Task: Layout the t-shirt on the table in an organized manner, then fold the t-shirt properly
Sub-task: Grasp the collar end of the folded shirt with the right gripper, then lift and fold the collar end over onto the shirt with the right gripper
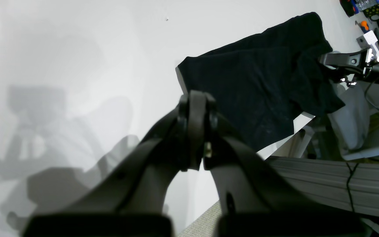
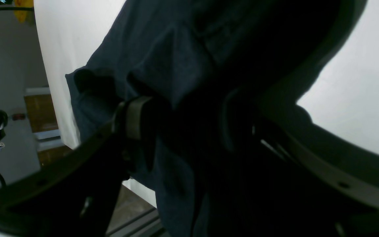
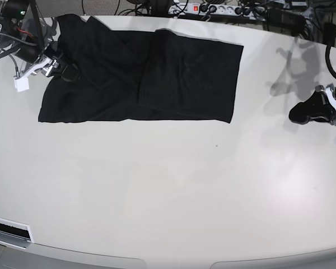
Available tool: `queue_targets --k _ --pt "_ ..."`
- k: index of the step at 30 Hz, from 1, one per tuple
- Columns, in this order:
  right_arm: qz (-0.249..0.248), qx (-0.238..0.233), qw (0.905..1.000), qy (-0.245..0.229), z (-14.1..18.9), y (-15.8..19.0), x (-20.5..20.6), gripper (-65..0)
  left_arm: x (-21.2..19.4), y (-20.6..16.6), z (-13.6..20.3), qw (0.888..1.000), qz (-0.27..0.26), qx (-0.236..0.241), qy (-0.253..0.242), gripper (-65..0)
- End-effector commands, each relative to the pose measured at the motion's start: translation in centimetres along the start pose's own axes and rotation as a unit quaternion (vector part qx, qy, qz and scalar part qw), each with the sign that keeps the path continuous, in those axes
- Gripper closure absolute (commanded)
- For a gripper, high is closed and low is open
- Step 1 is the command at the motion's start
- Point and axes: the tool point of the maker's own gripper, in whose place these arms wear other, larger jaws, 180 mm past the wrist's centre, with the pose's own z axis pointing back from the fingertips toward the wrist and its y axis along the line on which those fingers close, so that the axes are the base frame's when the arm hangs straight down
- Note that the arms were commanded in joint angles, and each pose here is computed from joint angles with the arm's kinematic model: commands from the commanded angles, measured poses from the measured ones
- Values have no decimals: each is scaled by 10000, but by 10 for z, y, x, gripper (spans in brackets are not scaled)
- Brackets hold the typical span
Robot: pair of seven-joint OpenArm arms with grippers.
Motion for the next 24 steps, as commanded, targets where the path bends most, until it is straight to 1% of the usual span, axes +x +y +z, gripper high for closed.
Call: queue_targets --k 1,5,6,7,8,11,15,19,22,24 --pt "126 115 9998 -90 0 7 9 -357 15 -1 6 9997 -155 -8 -188 0" --pt "233 295 9991 214 -14 19 -3 -356 15 -1 6 9997 -155 -8 -188 0" --pt "252 325 9988 252 -16 21 -5 -334 15 -1 6 9997 -155 -9 -187 0" --pt "267 345 9987 274 -18 22 -5 -294 15 -1 6 9997 -155 -9 -187 0" --pt "276 354 9986 266 -18 23 -4 -238 15 -1 6 9997 -155 -9 -187 0" --pt "346 331 9987 194 -17 22 6 0 15 -1 7 9997 -156 -7 -187 0" --pt "424 188 9989 -41 -5 14 26 0 15 -1 7 9997 -155 -7 -183 0" --pt "634 -95 9977 -222 20 5 45 0 15 -1 7 9997 -155 -7 -183 0" --pt "828 -324 9951 -429 41 3 61 0 14 -1 7 9997 -147 -7 -173 0" --pt "1047 -453 9920 -543 54 8 71 0 13 -1 7 9998 -138 -8 -165 0"
